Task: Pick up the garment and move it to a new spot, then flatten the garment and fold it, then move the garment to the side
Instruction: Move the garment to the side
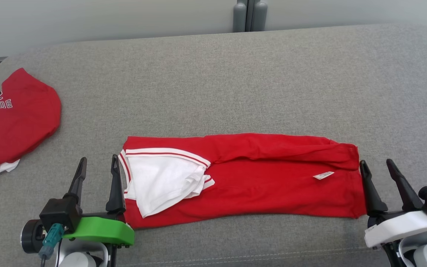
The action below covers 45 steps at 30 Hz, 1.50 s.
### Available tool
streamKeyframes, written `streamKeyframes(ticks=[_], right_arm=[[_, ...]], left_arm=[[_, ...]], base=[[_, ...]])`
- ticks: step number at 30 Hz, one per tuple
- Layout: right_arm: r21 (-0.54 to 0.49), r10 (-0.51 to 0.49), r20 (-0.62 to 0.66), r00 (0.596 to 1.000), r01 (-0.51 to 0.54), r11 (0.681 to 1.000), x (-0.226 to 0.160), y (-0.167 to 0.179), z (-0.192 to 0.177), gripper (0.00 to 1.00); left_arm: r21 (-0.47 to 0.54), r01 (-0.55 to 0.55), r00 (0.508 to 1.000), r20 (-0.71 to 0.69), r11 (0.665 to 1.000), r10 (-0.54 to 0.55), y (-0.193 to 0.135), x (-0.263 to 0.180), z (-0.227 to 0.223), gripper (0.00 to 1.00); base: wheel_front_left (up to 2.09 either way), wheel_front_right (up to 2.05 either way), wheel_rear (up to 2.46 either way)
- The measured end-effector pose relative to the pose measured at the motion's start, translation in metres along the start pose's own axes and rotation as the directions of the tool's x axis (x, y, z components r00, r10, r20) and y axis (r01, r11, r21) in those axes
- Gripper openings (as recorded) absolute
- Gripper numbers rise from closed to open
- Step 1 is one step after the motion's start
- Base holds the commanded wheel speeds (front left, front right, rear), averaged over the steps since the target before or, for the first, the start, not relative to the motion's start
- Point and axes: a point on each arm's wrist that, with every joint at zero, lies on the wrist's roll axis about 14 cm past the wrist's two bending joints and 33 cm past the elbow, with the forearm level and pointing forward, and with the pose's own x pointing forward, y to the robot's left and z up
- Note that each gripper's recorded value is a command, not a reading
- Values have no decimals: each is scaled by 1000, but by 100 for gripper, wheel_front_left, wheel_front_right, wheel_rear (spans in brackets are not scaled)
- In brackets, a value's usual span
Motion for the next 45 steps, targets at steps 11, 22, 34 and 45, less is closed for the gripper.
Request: streamKeyframes(ticks=[11,22,34,45], right_arm=[[-43,-88,-45,995,86,995,27,-47,-6,100],[-66,-96,-201,975,84,994,69,-59,-56,100],[5,2,-324,946,0,1000,59,-22,-106,100],[78,0,-323,947,26,997,35,-12,-110,78]], left_arm=[[-10,10,1000,-14,1000,-10,-2,7,-9,100],[-13,25,999,-38,1000,-26,-5,25,-22,100],[-13,-7,998,-59,1000,7,5,28,-33,100],[-21,24,998,-49,999,-25,-7,35,-33,100]], base=[[0,0,0],[0,0,0],[0,0,0],[0,0,0]])
